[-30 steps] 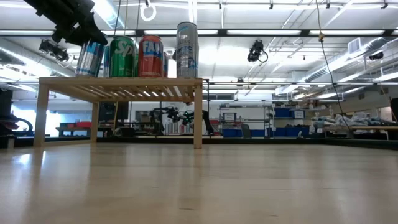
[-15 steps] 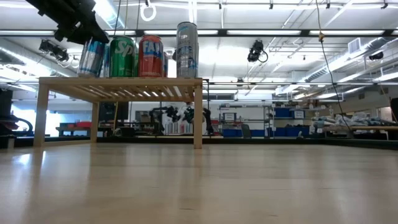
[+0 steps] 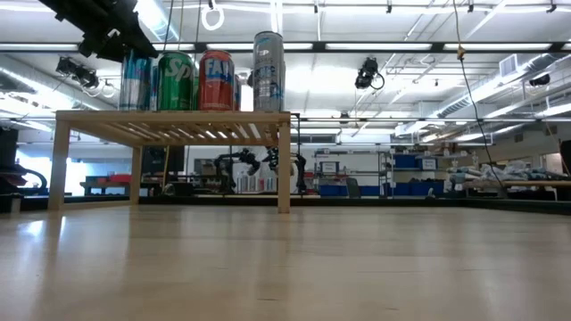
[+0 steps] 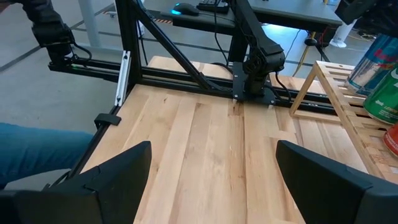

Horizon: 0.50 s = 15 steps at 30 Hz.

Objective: Place canned beverage on shelf
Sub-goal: Put the blue soda can on the shelf

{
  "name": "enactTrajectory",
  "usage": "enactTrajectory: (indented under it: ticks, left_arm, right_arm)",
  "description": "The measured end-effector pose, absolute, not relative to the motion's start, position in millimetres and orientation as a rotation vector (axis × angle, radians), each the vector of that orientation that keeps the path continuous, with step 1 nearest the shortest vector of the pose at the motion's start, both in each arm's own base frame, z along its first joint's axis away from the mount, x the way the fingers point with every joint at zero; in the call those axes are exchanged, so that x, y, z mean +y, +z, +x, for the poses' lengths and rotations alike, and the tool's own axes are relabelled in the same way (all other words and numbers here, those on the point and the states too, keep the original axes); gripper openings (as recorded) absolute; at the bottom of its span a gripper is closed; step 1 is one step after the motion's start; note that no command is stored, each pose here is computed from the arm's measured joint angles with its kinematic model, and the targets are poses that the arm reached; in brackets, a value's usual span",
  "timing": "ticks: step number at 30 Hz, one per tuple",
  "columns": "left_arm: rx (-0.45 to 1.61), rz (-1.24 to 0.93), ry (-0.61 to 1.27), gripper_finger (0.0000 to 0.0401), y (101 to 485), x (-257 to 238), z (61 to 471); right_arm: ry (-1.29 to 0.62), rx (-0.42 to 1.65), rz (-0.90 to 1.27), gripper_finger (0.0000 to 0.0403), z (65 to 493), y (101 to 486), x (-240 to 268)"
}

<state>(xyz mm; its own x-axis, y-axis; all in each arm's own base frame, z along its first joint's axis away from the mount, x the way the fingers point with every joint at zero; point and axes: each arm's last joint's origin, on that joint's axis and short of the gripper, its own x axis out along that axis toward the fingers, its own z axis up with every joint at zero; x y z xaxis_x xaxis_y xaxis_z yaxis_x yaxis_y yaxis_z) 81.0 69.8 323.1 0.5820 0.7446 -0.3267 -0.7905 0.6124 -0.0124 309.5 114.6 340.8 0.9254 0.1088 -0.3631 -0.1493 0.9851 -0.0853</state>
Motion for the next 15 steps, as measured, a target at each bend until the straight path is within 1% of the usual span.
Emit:
enactTrajectory:
  ticks: [7,15]
  left_arm:
    - [0.262,-0.155,0.900,0.0306,329,70,81]
    - [0.148,-0.124,0.897,0.0307,368,61,69]
  right_arm:
    - [0.134,0.365,-0.117,0.0355,309,341,115]
    - [0.134,0.363,-0.119,0.0355,310,341,115]
